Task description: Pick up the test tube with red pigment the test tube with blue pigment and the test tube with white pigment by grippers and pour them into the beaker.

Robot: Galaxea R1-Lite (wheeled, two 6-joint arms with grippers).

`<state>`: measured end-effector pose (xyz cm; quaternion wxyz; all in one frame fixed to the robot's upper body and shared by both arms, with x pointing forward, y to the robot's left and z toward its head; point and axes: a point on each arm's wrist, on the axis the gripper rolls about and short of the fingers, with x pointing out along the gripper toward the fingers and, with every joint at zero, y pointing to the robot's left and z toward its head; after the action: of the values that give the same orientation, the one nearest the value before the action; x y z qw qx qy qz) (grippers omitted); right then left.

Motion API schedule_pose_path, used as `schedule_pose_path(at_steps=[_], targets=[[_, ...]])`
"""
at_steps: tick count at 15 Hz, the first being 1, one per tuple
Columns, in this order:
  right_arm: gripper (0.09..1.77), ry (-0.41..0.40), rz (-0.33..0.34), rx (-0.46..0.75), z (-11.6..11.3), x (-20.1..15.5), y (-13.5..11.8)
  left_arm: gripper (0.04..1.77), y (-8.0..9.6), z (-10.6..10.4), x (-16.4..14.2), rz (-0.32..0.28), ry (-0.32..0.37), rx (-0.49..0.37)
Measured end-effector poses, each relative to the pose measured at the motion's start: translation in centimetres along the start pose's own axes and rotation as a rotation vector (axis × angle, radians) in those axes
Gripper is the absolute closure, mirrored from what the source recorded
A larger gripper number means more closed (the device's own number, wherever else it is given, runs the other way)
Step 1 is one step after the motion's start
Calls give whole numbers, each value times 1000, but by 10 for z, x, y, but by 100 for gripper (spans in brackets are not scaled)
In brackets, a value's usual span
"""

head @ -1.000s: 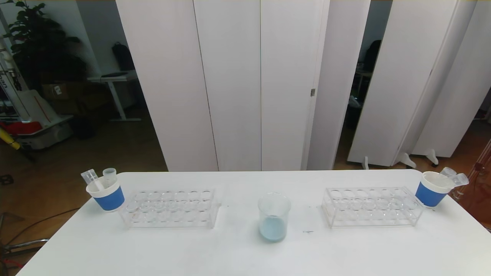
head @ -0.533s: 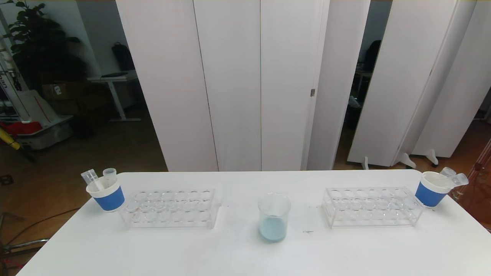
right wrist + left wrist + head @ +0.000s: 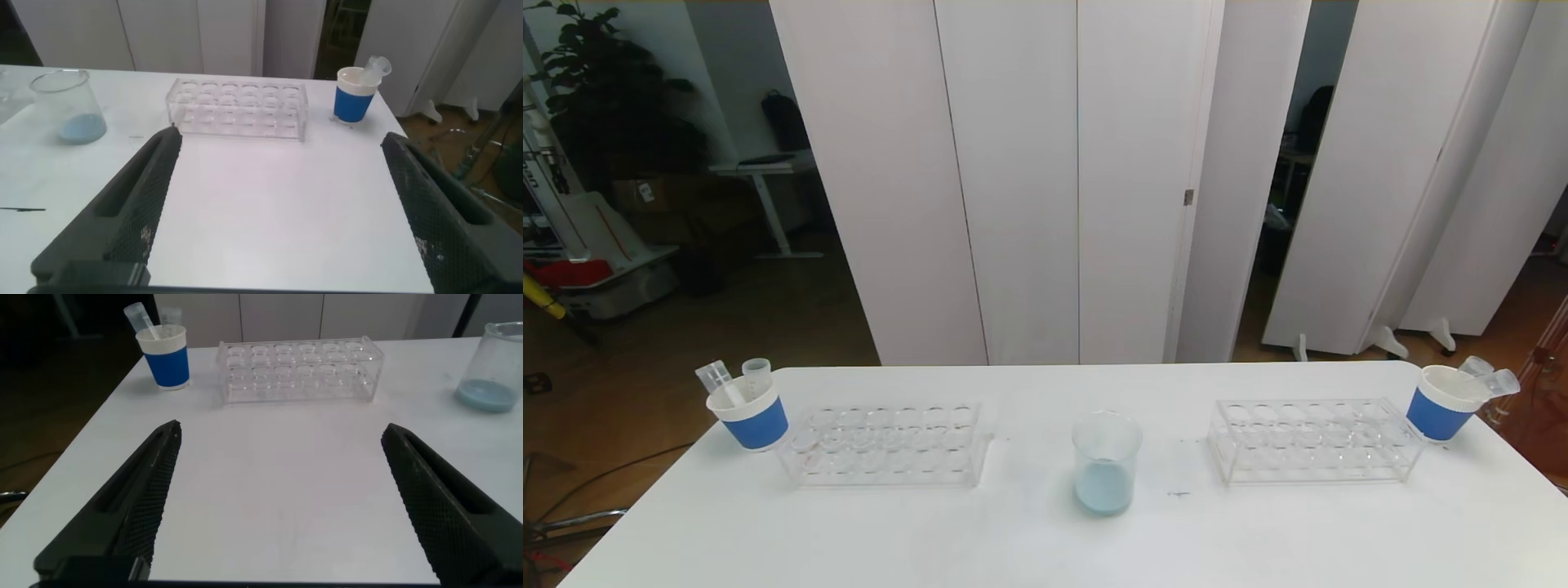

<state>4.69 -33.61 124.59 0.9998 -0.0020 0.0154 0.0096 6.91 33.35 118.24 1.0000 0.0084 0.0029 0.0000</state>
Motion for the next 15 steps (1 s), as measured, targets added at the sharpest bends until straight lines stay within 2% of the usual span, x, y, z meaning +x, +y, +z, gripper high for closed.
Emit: schedule_pose_path(at_steps=[3,6,9,15], targets=[[11,43,-6,14,-32,6,0,6,0,0,0,0,0,0],[11,84,-9,24,-52,12,0,6,0,0,0,0,0,0],[11,106,-25,23,-60,15,-1,6,0,0,0,0,0,0],[11,109,-28,22,-61,15,-1,6,0,0,0,0,0,0]])
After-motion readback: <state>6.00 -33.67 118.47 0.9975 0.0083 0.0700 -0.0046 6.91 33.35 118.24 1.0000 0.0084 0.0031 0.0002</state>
